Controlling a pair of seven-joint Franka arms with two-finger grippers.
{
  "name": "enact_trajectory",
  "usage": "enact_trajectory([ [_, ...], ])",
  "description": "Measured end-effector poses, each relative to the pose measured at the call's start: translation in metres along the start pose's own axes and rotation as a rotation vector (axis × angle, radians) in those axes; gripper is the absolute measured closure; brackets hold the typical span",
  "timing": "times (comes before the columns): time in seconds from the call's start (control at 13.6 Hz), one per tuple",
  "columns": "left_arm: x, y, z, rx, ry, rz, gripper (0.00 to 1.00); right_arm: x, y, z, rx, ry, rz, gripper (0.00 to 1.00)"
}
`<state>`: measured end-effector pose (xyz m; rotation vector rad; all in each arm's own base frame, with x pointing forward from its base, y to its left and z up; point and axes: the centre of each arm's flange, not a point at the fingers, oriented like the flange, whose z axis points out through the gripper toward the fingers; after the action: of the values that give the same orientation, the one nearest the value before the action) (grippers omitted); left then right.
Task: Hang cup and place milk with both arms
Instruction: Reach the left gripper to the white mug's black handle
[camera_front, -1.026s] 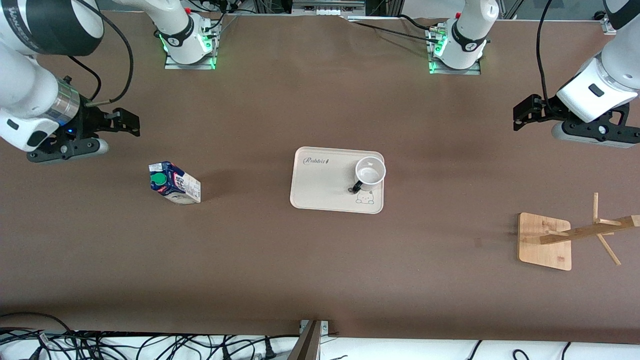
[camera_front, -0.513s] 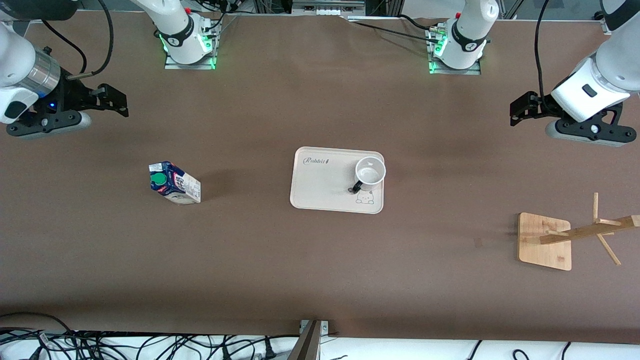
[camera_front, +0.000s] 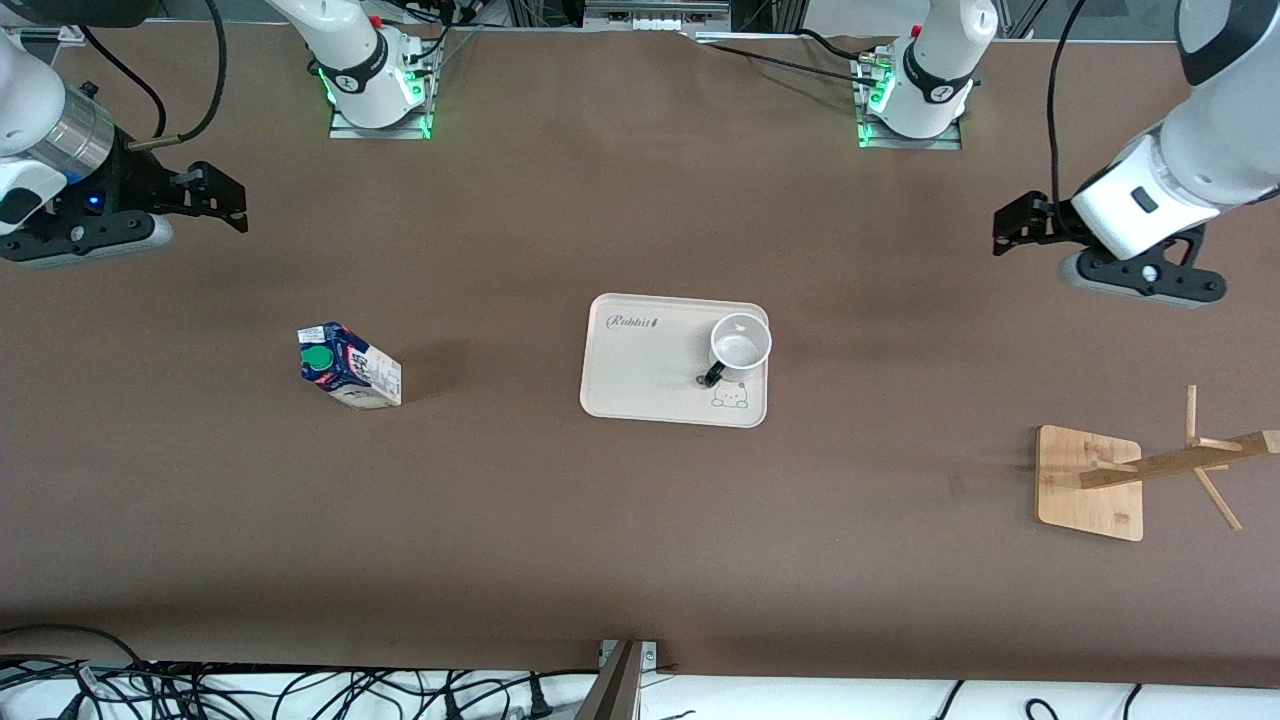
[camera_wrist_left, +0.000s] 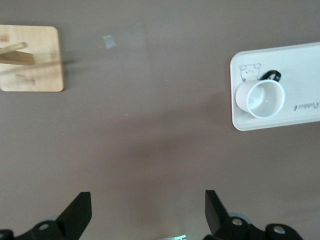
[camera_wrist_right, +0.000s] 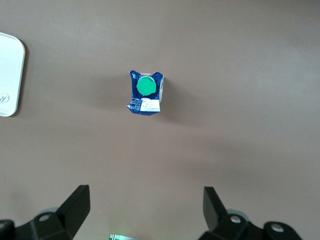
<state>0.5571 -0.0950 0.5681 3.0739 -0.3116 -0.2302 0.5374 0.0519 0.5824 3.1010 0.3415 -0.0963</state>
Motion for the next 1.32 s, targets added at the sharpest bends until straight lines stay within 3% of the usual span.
enact_trajectory([
  [0.37,0.029,0.107,0.063,-0.019,-0.083,0.185,0.0,0.003,0.006,-0.011,-0.004,0.027,0.011,0.0],
  [0.66,0.061,0.198,0.134,-0.024,-0.027,0.309,0.0,0.016,0.016,-0.005,-0.014,0.037,0.022,0.0],
  [0.88,0.075,0.233,0.183,-0.028,0.01,0.332,0.0,0.021,0.018,-0.007,-0.019,0.05,0.023,0.0],
  [1.32,0.054,0.284,0.251,0.071,0.013,0.411,0.0,0.022,0.02,-0.008,-0.021,0.062,0.026,0.0],
])
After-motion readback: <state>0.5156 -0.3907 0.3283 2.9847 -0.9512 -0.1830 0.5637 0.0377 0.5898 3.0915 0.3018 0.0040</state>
